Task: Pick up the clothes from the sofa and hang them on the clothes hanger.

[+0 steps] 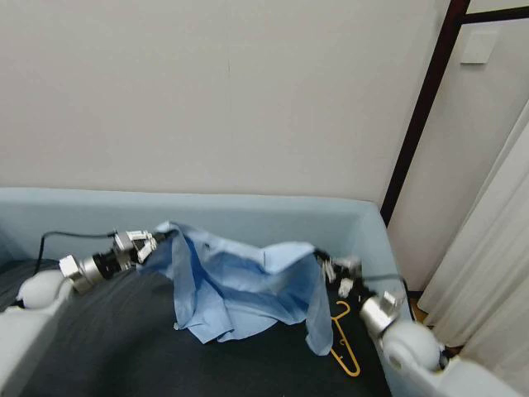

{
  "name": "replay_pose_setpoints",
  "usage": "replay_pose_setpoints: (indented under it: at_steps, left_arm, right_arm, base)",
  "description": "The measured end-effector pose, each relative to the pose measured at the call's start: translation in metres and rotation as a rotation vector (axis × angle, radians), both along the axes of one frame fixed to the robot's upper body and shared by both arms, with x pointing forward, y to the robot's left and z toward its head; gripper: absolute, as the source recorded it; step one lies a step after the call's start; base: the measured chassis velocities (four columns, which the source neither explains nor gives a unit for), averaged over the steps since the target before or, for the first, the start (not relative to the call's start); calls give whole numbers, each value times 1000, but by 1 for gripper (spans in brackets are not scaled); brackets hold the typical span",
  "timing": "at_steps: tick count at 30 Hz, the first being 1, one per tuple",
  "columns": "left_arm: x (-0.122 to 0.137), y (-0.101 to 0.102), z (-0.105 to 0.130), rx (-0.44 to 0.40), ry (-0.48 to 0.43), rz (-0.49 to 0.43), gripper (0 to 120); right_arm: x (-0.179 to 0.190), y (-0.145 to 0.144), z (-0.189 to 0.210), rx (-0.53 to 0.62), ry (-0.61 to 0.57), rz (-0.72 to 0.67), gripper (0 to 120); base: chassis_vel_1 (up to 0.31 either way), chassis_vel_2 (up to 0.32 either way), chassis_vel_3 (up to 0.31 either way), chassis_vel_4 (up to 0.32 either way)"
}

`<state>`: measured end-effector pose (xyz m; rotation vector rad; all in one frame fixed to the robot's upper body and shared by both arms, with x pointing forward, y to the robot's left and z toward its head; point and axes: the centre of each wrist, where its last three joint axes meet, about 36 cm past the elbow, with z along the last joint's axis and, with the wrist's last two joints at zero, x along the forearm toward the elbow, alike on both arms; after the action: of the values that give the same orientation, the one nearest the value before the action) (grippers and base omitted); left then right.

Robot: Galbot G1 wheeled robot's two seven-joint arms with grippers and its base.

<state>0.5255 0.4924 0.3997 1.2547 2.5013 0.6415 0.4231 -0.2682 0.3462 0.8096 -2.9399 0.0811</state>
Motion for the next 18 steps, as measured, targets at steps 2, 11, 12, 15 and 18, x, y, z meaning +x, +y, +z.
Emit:
replay_pose_setpoints:
  at_steps: [2,11,12,15,18]
  left_arm:
    - [-5,-4,-24,45,37,-27,0]
    - [1,0,-48,87,73,-15,0]
    - [1,0,-47,90,73,-18,0]
    - [2,1,-44,88,69,-23,0]
    - [4,-2,-35,69,46,-31,0]
  right_arm:
    - [-11,3,-30,-68,58,-26,0]
    - [-10,11,-85,-193,170,-158,0]
    - [-10,11,-87,-206,188,-166,3]
    - [-13,8,-89,-229,219,-167,12]
    - [-27,-6,-85,-262,229,-127,25]
  base:
    - [0,0,0,0]
    - [0,0,0,0]
    - [0,0,0,0]
    - [0,0,0,0]
    - [0,0,0,0]
